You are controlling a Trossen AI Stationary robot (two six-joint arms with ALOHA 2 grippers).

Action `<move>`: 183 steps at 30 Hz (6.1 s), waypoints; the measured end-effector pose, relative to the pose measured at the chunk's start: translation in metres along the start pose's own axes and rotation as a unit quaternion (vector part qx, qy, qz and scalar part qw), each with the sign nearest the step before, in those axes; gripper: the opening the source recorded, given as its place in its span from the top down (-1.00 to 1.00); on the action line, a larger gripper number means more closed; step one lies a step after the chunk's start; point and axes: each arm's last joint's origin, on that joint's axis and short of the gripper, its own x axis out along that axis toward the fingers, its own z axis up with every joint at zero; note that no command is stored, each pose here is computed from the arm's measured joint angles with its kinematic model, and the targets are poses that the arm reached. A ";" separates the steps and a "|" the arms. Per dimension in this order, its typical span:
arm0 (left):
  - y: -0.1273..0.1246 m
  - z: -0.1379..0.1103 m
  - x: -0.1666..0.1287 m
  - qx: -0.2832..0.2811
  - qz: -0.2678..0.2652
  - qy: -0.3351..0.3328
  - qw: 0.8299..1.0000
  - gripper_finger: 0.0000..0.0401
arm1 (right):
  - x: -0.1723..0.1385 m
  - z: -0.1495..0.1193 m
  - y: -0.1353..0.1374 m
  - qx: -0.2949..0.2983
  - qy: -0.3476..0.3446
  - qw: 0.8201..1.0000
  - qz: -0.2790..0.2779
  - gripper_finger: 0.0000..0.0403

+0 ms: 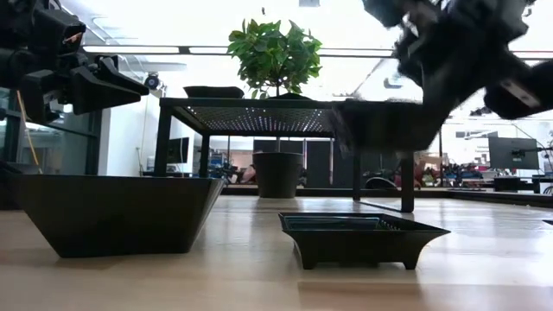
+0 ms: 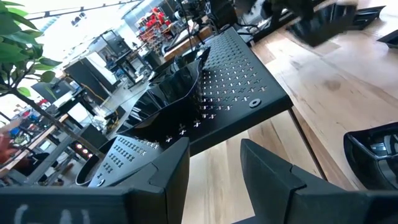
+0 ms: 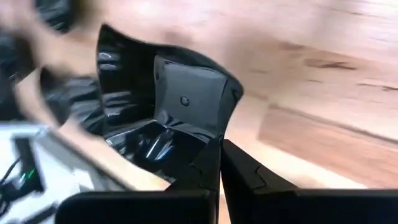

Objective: Pick & Place Mini shaped plates
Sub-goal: Stack the black distorted square plate on top of the other black distorted square plate on the shelf, then stack the black square plate on top of the other black square plates on the shelf

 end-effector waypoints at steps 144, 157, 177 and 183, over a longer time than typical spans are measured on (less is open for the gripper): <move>0.000 0.000 0.000 0.000 0.000 0.000 1.000 0.30 | -0.096 0.187 0.165 -0.145 -0.085 0.985 -0.049 0.51; 0.000 0.000 0.000 0.000 0.000 0.000 1.000 0.30 | -0.144 0.144 0.140 -0.215 -0.083 0.961 -0.153 0.51; 0.000 0.000 0.000 0.000 0.000 0.000 1.000 0.30 | -0.173 0.085 0.038 -0.264 -0.098 0.950 -0.133 0.51; 0.000 0.000 0.000 0.000 0.000 0.000 1.000 0.30 | -0.167 0.067 -0.001 -0.248 -0.065 0.958 -0.129 0.51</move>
